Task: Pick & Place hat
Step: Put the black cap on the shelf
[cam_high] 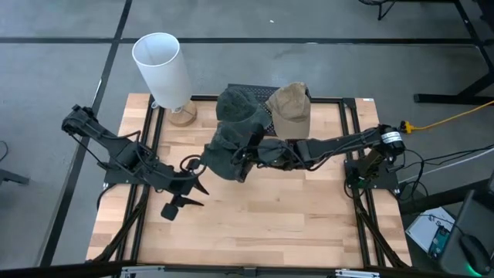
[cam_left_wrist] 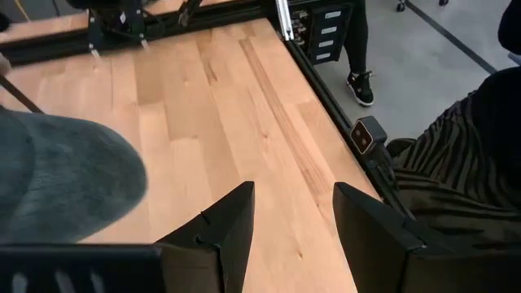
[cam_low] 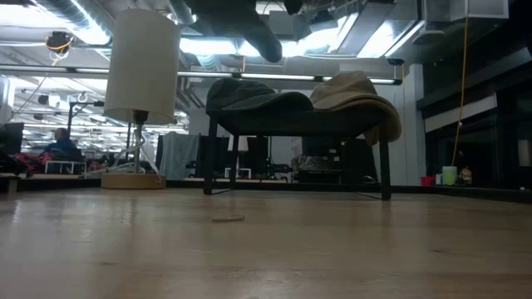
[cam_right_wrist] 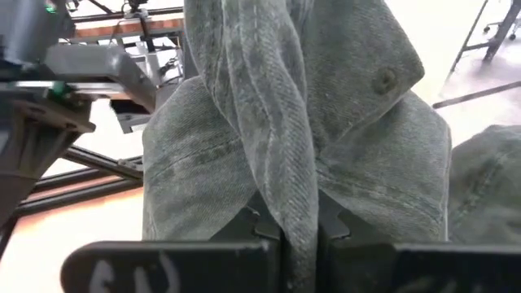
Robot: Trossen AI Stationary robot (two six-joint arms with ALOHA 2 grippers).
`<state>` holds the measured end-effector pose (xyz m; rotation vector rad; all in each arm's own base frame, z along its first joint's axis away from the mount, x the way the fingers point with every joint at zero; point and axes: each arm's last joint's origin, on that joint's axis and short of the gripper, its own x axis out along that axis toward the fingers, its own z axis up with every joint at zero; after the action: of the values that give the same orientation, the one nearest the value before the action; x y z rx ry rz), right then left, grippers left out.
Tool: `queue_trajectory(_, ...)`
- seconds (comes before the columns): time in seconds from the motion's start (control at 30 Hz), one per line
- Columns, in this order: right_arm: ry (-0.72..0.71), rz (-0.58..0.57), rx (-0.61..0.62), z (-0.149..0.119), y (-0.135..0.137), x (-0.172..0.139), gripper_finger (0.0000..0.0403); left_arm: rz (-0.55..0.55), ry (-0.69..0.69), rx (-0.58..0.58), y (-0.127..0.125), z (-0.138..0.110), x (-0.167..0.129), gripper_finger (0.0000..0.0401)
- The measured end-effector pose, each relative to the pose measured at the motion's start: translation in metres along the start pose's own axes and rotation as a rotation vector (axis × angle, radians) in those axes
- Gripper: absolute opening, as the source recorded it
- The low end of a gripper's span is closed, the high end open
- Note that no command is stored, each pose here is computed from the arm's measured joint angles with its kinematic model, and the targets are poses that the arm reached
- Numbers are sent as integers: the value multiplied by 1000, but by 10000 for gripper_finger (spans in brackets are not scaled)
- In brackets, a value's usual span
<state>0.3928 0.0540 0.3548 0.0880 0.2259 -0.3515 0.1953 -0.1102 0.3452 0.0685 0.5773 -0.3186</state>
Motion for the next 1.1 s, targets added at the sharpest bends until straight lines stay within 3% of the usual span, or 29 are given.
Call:
queue_trajectory(0.43,10,-9,24,1,-5,3,16,26,5,-34,0,0,3,159)
queue_trajectory(0.6,-5,-28,36,25,-12,-1,16,55,7,-32,1,-1,3,157)
queue_trajectory(0.87,37,-215,54,43,-37,-4,17,61,44,-22,2,-4,3,158)
queue_trajectory(1.1,93,-288,63,51,-59,-3,17,84,96,-9,3,-10,2,156)
